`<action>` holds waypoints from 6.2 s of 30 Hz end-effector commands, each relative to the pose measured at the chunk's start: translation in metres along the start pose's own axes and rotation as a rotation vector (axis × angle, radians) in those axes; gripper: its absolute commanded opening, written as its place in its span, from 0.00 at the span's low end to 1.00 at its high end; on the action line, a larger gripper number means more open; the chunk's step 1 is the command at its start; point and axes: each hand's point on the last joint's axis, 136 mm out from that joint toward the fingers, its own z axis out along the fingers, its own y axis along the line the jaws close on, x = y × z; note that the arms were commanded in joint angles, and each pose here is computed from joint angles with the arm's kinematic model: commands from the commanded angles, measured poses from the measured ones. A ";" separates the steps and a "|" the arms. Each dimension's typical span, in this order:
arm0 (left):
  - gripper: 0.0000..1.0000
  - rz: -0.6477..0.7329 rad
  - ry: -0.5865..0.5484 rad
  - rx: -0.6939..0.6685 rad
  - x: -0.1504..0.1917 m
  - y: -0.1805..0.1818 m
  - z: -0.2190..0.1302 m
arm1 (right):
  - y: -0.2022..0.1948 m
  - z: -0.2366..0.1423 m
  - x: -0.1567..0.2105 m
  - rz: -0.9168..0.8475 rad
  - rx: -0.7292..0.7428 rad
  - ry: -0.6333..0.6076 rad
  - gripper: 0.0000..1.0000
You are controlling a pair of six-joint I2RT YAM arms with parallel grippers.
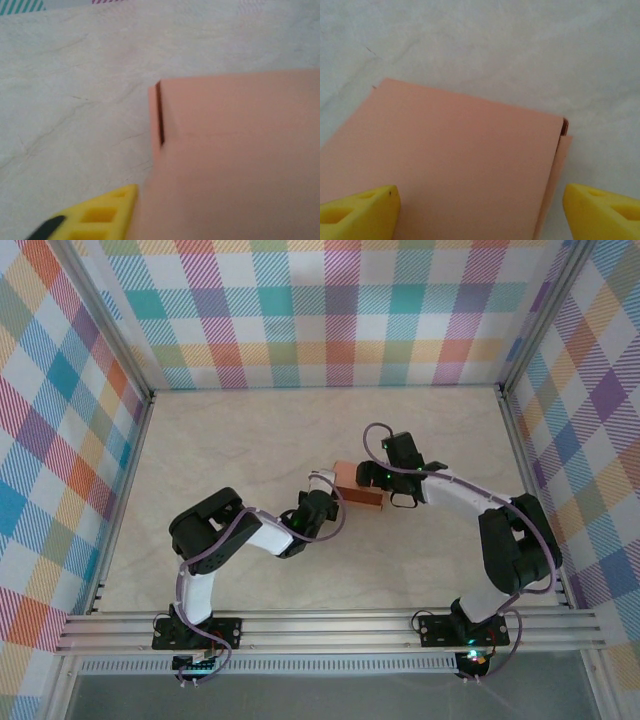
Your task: Fold the paper box
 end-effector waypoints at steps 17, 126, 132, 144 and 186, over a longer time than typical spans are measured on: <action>0.92 0.121 0.140 0.177 0.030 -0.018 -0.034 | -0.007 0.009 0.001 0.084 0.030 0.006 0.85; 0.58 -0.597 0.620 -0.025 0.029 0.012 -0.044 | -0.023 -0.037 -0.016 -0.201 0.030 0.044 0.99; 0.56 -0.592 0.638 -0.041 0.038 0.014 -0.043 | -0.024 -0.013 0.002 -0.214 -0.001 0.134 0.90; 0.52 -0.592 0.670 -0.071 0.060 0.020 -0.037 | -0.042 0.024 0.037 -0.128 0.039 0.248 0.74; 0.64 -0.655 0.625 0.097 0.009 0.004 -0.017 | -0.027 0.006 0.011 0.174 -0.303 0.223 0.88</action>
